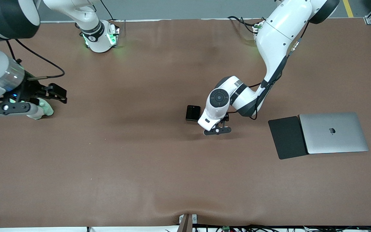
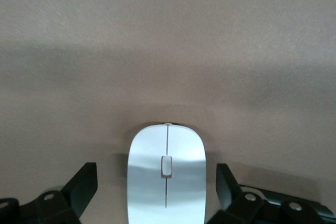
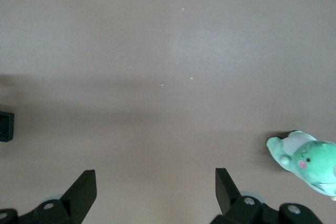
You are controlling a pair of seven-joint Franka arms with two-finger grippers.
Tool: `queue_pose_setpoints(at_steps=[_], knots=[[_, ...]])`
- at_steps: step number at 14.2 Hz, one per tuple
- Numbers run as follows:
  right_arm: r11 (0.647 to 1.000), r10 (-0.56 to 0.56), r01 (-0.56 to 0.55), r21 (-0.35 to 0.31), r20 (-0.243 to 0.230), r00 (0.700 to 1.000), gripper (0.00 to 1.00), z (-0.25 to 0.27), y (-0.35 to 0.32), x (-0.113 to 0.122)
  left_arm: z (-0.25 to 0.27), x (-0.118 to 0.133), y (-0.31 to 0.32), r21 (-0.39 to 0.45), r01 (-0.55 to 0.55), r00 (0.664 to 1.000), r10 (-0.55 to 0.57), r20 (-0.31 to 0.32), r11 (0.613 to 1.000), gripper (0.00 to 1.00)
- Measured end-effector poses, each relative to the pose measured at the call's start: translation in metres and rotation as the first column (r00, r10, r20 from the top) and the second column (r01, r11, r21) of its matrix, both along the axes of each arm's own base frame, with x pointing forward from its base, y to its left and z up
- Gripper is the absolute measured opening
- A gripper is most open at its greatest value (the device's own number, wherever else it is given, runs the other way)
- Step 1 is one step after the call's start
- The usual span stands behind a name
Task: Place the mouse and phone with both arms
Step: 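Close the left gripper on the mouse while the right gripper reaches out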
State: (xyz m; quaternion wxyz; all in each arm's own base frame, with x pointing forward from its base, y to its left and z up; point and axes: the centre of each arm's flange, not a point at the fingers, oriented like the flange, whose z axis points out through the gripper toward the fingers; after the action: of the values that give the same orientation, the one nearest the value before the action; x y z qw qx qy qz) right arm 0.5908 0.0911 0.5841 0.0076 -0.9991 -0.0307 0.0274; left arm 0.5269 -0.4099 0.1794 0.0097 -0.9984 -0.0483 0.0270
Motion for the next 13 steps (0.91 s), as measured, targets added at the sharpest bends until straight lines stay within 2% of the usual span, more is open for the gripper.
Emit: queue_pose_setpoints(at_steps=[4,9,11,12,13], knots=[[0.999,-0.002,0.002,0.044,-0.009,1.000,1.00,-0.020,0.010,0.012,-0.003,-0.002,-0.002,-0.001,0.003,1.000,-0.003,-0.003,1.000,1.00],[0.997,0.019,-0.019,0.072,0.001,1.000,1.00,-0.073,0.053,0.032,-0.006,-0.003,-0.001,0.002,-0.006,1.000,0.006,-0.007,1.000,1.00],[0.997,0.021,-0.021,0.072,-0.001,1.000,1.00,-0.096,0.077,0.032,-0.007,-0.005,-0.001,0.004,-0.005,1.000,0.005,-0.010,1.000,0.87],[0.997,0.022,-0.021,0.069,-0.007,1.000,1.00,-0.106,0.089,0.031,-0.008,-0.005,-0.001,0.005,-0.005,1.000,0.005,-0.010,1.000,0.87],[0.998,0.018,-0.018,0.065,-0.010,1.000,1.00,-0.114,0.101,0.030,-0.008,-0.005,-0.001,0.005,-0.004,1.000,0.005,-0.011,1.000,0.80]])
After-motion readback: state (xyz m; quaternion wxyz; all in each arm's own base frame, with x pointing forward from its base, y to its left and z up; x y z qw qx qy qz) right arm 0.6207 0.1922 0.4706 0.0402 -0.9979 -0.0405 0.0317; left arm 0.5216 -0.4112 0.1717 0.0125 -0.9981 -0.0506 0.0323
